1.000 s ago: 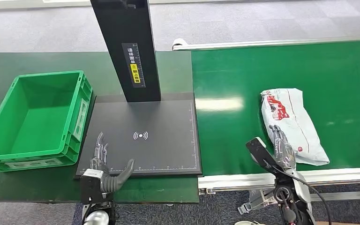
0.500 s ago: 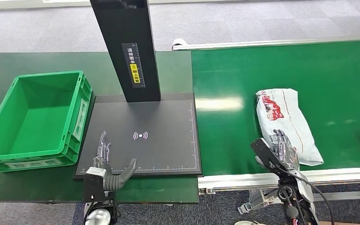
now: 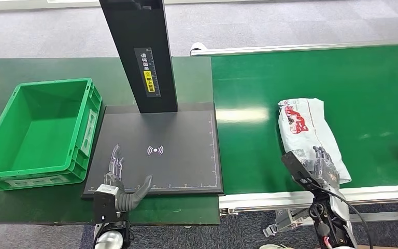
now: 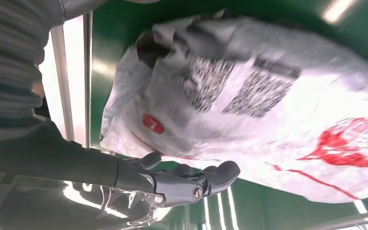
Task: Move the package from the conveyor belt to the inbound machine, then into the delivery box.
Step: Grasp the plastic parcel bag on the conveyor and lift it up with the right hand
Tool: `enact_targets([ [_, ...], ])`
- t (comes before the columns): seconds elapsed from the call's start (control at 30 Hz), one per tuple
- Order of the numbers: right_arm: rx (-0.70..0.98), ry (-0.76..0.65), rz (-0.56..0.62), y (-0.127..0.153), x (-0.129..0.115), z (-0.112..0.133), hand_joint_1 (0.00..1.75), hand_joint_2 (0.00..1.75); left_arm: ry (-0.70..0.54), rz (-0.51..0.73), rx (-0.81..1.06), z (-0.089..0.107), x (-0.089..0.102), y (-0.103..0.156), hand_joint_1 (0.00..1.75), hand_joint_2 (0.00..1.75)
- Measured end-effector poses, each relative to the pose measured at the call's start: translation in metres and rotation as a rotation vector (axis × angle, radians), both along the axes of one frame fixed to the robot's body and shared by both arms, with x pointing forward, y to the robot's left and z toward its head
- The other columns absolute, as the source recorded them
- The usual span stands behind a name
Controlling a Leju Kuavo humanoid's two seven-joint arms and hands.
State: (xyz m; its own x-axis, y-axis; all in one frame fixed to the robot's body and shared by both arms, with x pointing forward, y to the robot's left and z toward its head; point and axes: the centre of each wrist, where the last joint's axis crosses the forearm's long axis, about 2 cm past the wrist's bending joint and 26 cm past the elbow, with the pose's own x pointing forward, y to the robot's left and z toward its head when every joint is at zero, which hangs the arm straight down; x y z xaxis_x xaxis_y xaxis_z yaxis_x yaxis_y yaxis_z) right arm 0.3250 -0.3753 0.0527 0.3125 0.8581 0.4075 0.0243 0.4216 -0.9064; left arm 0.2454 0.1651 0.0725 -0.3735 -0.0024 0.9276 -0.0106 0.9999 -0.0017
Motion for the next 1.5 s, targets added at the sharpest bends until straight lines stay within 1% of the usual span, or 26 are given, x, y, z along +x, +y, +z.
enact_targets([
  [0.13,-0.056,0.056,-0.079,-0.015,0.006,0.000,0.00,1.75,0.004,0.003,0.005,0.000,0.000,0.000,0.00,1.75],
  [0.17,-0.071,0.073,-0.101,-0.019,0.008,0.000,0.41,1.75,0.006,0.007,0.007,0.000,0.000,0.000,0.00,1.75],
  [0.27,-0.090,0.111,-0.137,-0.031,0.012,0.002,1.72,1.75,0.014,0.016,0.009,-0.001,-0.003,0.001,0.00,1.75],
  [0.3,-0.087,0.119,-0.143,-0.034,0.013,0.002,1.75,1.75,0.016,0.018,0.008,-0.002,-0.004,0.001,0.00,1.75],
  [0.4,-0.071,0.129,-0.147,-0.040,0.015,0.002,1.75,1.75,0.020,0.027,0.007,-0.002,-0.007,0.001,0.00,1.75],
  [0.57,-0.046,0.125,-0.129,-0.042,0.015,0.002,1.75,1.75,0.020,0.038,0.005,-0.001,-0.009,0.002,0.00,1.75],
  [0.83,0.009,0.095,-0.090,-0.037,0.015,0.000,1.75,1.75,0.017,0.045,0.002,0.001,-0.011,0.003,0.00,1.75],
  [1.3,0.042,0.088,-0.088,-0.029,0.016,-0.002,1.75,1.75,0.020,0.046,0.001,0.001,-0.013,0.004,0.00,1.75],
  [1.37,0.071,0.076,-0.071,-0.028,0.016,-0.003,1.75,1.75,0.020,0.046,0.002,0.001,-0.013,0.004,0.00,1.75],
  [1.5,0.211,-0.001,0.005,-0.022,0.014,-0.004,1.75,1.75,0.018,0.047,0.008,0.001,-0.013,0.005,0.00,1.75],
])
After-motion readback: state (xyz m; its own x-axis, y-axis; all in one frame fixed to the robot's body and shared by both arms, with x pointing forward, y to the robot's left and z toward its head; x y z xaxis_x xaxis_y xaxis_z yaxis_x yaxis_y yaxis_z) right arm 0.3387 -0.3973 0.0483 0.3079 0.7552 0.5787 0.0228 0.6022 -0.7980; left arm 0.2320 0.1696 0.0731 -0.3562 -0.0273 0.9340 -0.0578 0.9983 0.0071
